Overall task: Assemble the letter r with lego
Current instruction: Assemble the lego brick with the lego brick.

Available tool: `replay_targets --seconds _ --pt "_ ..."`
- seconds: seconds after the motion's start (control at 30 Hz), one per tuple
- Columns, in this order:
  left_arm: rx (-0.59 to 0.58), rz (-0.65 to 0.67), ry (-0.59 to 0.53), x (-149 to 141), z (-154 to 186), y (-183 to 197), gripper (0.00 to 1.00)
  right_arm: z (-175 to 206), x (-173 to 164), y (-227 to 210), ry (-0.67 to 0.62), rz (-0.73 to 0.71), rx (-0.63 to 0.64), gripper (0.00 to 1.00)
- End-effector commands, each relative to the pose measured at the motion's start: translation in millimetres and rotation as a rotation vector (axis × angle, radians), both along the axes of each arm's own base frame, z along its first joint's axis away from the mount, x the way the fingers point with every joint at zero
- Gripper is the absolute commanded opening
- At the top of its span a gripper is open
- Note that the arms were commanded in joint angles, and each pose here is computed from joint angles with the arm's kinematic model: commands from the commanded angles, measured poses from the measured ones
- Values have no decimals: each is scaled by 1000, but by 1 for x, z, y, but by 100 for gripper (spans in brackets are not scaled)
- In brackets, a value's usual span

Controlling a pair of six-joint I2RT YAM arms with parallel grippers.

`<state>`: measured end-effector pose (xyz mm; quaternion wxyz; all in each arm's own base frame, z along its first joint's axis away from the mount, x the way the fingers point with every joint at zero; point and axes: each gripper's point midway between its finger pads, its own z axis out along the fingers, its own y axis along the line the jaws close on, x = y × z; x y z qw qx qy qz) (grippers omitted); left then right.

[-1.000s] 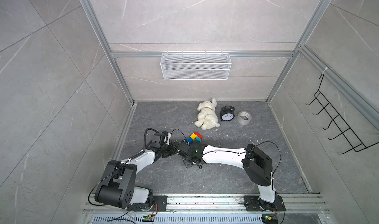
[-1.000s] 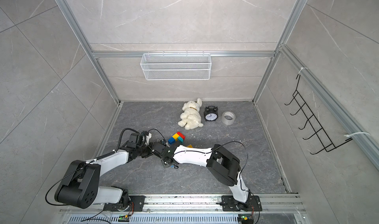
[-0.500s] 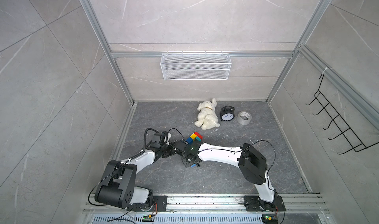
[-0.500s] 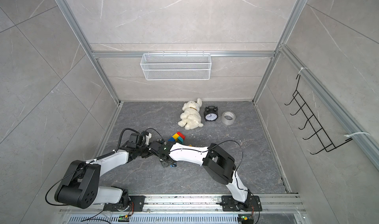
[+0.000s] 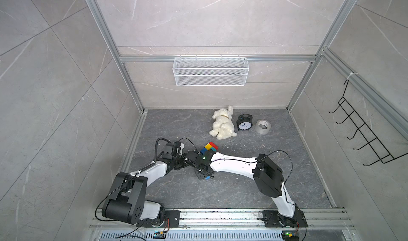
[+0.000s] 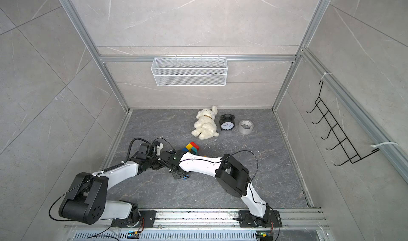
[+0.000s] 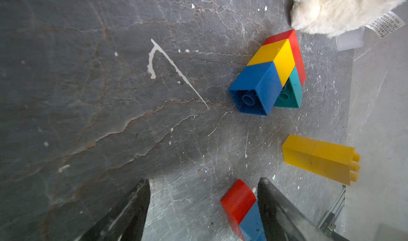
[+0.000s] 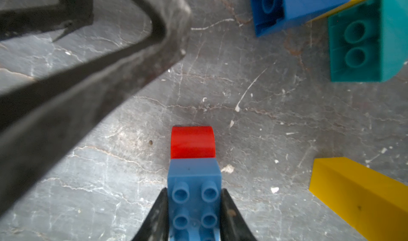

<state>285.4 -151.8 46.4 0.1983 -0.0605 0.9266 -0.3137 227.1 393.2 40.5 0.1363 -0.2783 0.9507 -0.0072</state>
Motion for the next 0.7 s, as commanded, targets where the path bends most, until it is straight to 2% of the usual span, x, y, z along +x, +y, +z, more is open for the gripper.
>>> replay_targets --seconds 0.0,0.2,0.4,0.53,0.67 --pt "1 -13 -37 6 14 -2 79 -65 -25 -3 127 53 -49 22" --pt "36 1 -95 11 39 4 79 3 6 2 -39 45 95 22" --pt "160 0 -211 21 87 20 81 79 36 -22 -165 18 181 23" --pt "124 55 -324 27 123 23 82 115 56 -53 -232 -20 208 23" --pt "61 110 -403 28 143 24 83 143 71 -76 -270 -38 225 25"
